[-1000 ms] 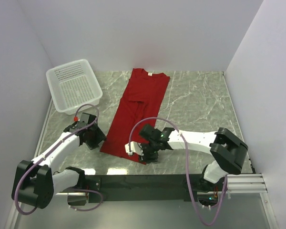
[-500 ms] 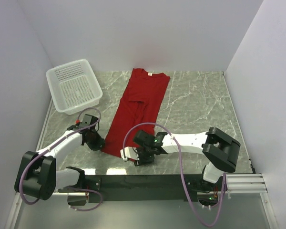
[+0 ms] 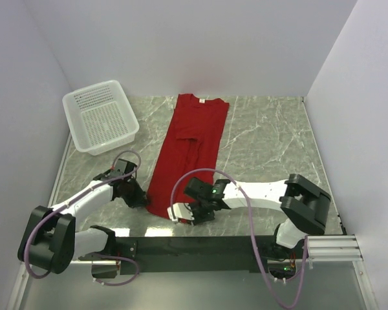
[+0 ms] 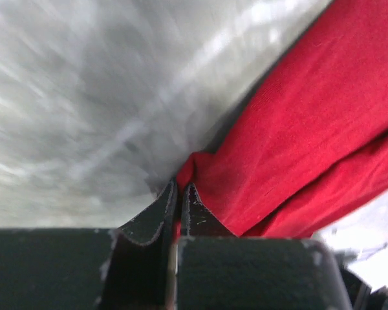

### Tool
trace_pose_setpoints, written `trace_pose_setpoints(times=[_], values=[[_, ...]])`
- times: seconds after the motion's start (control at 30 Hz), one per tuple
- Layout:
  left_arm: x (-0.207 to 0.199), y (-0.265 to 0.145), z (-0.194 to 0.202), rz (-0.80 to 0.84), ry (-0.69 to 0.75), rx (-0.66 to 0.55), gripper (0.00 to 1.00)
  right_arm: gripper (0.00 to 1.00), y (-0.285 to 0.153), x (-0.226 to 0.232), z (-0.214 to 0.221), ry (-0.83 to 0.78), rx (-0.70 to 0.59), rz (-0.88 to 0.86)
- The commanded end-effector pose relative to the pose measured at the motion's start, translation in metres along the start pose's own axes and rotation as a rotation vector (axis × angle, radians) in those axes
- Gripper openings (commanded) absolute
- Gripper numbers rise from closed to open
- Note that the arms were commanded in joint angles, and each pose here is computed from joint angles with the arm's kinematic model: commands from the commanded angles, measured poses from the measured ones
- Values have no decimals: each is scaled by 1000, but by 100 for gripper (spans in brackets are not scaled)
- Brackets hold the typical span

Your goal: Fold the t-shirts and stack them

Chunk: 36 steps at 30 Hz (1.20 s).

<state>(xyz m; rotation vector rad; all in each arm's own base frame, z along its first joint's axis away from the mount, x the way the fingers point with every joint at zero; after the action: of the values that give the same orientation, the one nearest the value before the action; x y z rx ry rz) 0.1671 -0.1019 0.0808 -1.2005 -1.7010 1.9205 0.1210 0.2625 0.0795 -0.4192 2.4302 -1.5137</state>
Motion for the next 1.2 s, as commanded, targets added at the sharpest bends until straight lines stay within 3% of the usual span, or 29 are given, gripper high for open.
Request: trace_pose_setpoints(times=[0.0,0.33,0.4,0.43,0.5,0.63,0.73,0.83,0.93,1.03,1.17], values=[[-6,-5,24,69,13,108,1,0,-21,29,13,-62,21,-106],[-4,-13,71,92,100,253,4,3,-54,70,48,-130,83,-244],[-6,-15,72,113,116,261,14,33,-56,70,54,-91,83,-232],[-7,-16,71,118,120,254,26,41,-60,69,53,-78,68,-219],[-15,-26,68,152,151,222,36,55,-71,63,53,-40,44,-205],[-39,-57,57,275,213,117,60,59,-116,35,53,36,-67,-51],[-49,-75,50,358,254,34,70,59,-153,0,64,190,-157,108],[-61,-88,41,418,297,-62,71,59,-178,-36,71,365,-233,306],[-76,-96,33,481,363,-127,72,59,-197,-62,64,433,-299,426],[-103,-127,25,621,510,-219,74,59,-208,-74,56,460,-348,469],[-125,-166,17,773,811,-392,75,60,-221,-86,50,486,-376,516]])
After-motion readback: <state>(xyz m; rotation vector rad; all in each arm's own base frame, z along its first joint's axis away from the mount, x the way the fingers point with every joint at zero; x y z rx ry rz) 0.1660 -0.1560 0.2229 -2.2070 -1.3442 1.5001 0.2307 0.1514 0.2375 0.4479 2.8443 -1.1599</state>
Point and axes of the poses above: each gripper's point midway between its finger pads, its own y axis out along the fingers, its own x axis along the line the jaws close on, z = x × y, the point moved 7 cm from there along -y, back along the fingers, and after that the axes turned 5 degrees about -y, right-handed, at the moved point
